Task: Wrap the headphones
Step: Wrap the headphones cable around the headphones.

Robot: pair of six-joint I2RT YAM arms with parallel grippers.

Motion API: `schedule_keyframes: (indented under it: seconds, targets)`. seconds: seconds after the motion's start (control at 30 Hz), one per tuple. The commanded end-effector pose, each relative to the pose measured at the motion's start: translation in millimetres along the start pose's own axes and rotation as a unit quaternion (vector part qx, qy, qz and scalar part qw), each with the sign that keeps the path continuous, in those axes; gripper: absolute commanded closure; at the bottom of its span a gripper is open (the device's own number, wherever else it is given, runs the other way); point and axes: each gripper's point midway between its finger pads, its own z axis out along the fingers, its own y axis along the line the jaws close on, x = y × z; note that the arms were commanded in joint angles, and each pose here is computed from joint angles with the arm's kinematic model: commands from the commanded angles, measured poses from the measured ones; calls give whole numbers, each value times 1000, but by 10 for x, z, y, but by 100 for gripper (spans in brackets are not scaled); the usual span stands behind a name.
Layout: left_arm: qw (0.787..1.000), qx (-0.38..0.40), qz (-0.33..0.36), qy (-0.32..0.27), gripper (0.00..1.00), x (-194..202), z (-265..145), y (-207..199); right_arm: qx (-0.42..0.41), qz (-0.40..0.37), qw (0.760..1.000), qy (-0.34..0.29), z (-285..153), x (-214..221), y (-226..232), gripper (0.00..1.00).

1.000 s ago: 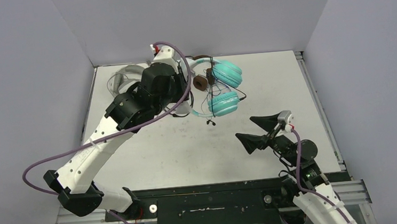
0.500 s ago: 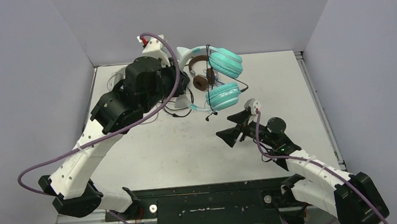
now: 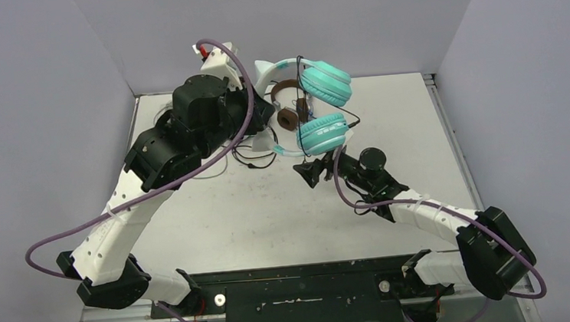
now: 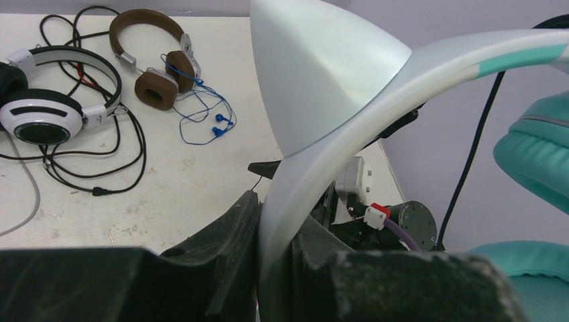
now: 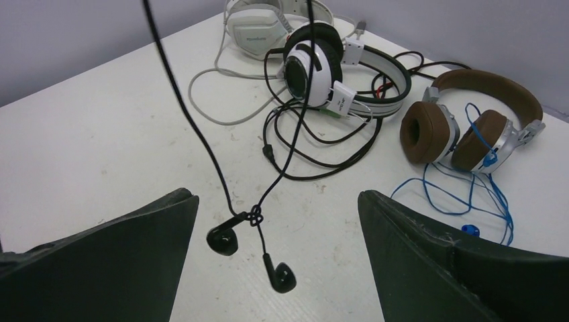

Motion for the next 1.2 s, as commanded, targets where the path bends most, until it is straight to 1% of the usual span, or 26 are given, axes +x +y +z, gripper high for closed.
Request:
schedule_keyframes:
  seconds: [0.0, 0.03, 0.07, 0.1, 0.13, 0.2, 0.27, 0.3, 0.33, 0.37, 0.53, 0.73, 0.8, 0.93, 1.07, 1.17]
  targets:
    - [996, 56, -43, -60, 100, -429, -186, -282, 6, -39, 998, -53, 152, -357, -69, 13]
    - [996, 57, -45, -61, 100, -438, -193, -290, 0, -40, 998, -54, 170, -355, -52, 17]
    - [995, 59, -46, -60, 100, -440, -198, -296, -7, -40, 998, -56, 184, -361, -33, 18]
    - [995, 60, -48, -62, 100, -449, -200, -306, -13, -39, 997, -57, 197, -368, -14, 22]
    - [995, 61, -49, -61, 100, -447, -199, -310, -22, -38, 997, -60, 209, -381, 17, 26]
    - [995, 62, -51, -61, 100, -453, -199, -319, -40, -36, 996, -64, 227, -411, 77, 38]
    - [995, 63, -53, -62, 100, -460, -198, -325, -62, -29, 995, -70, 229, -435, 158, 55]
    - [995, 63, -54, -62, 100, -459, -196, -326, -73, -25, 994, -73, 224, -451, 200, 66]
    - [995, 63, -55, -62, 100, -455, -191, -326, -82, -19, 994, -75, 219, -456, 241, 86]
    - [995, 61, -55, -62, 100, -455, -185, -319, -91, -13, 993, -75, 214, -454, 280, 100]
    - [993, 31, -81, -79, 100, -490, -97, -191, -144, 13, 988, -54, 97, -316, 572, 100]
    - [988, -6, -125, -91, 100, -571, 199, 153, -184, 24, 982, -24, -230, -167, 1018, 100]
    - [987, -15, -130, -95, 100, -577, 299, 257, -197, 23, 980, -16, -345, -169, 1166, 100]
    - [986, -52, -123, -98, 100, -493, 525, 493, -225, 28, 974, -17, -547, -331, 1421, 100]
    - [984, -111, -106, -89, 100, -230, 765, 805, -252, 25, 967, -12, -677, -583, 1615, 100]
    - [981, -153, -83, -85, 100, -19, 891, 1051, -249, 19, 968, 0, -706, -747, 1626, 100]
